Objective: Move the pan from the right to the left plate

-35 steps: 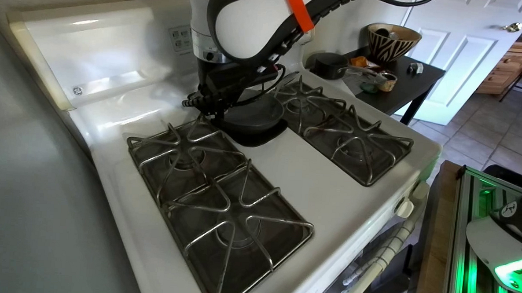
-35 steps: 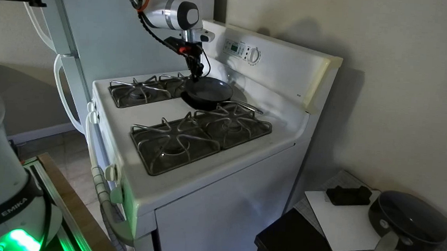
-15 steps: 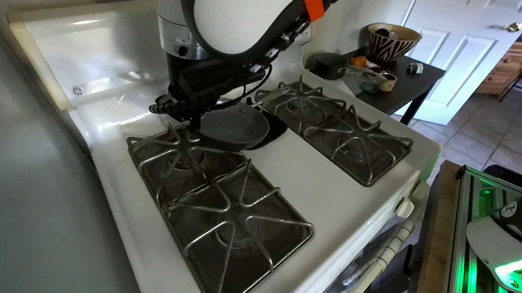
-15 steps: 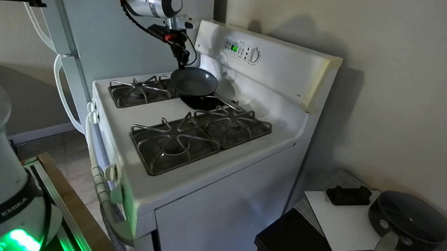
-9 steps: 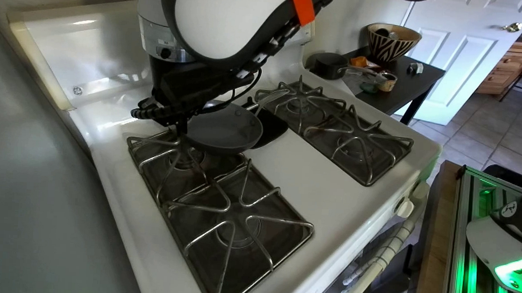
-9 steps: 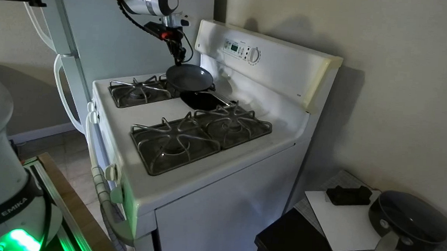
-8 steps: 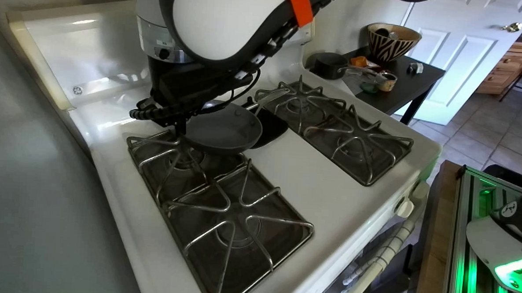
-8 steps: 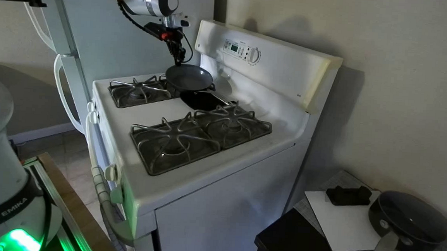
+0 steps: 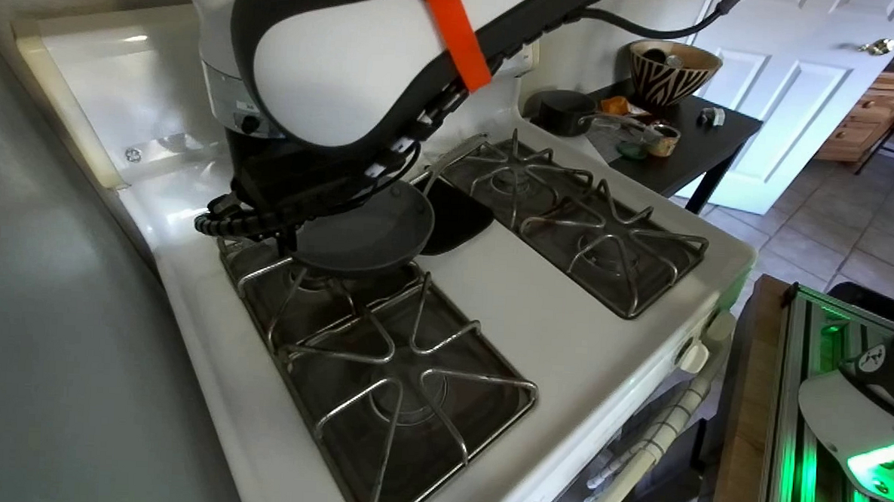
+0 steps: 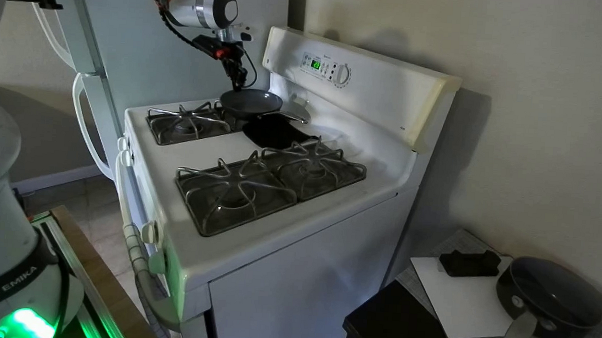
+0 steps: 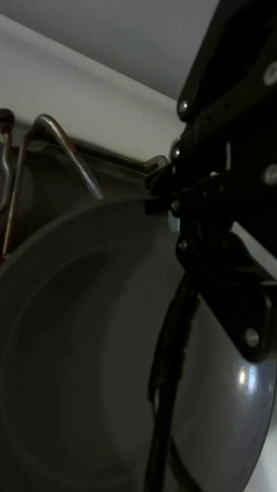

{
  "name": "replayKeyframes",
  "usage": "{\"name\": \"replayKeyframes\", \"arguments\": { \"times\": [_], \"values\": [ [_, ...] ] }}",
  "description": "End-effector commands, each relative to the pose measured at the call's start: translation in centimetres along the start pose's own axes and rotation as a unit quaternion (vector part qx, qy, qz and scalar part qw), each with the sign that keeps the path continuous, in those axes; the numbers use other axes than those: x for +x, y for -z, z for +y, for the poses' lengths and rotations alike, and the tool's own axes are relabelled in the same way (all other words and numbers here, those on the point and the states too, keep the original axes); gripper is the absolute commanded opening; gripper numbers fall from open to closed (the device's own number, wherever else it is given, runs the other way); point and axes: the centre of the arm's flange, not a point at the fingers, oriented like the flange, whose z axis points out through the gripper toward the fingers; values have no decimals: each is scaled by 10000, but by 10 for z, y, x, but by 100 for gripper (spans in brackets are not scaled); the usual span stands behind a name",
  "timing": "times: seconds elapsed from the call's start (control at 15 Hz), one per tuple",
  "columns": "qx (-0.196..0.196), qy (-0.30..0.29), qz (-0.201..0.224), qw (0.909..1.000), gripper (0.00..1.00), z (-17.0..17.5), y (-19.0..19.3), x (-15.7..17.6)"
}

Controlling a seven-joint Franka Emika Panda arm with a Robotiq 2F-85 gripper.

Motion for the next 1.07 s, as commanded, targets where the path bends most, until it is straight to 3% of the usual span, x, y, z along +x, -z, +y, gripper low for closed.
{"name": "replayKeyframes", "arguments": {
  "times": [0.0, 1.0],
  "values": [
    [9, -14, 7, 10000, 1, -24, -10, 3],
    [-28, 448, 171, 9988, 1, -34, -19, 9]
  ]
}}
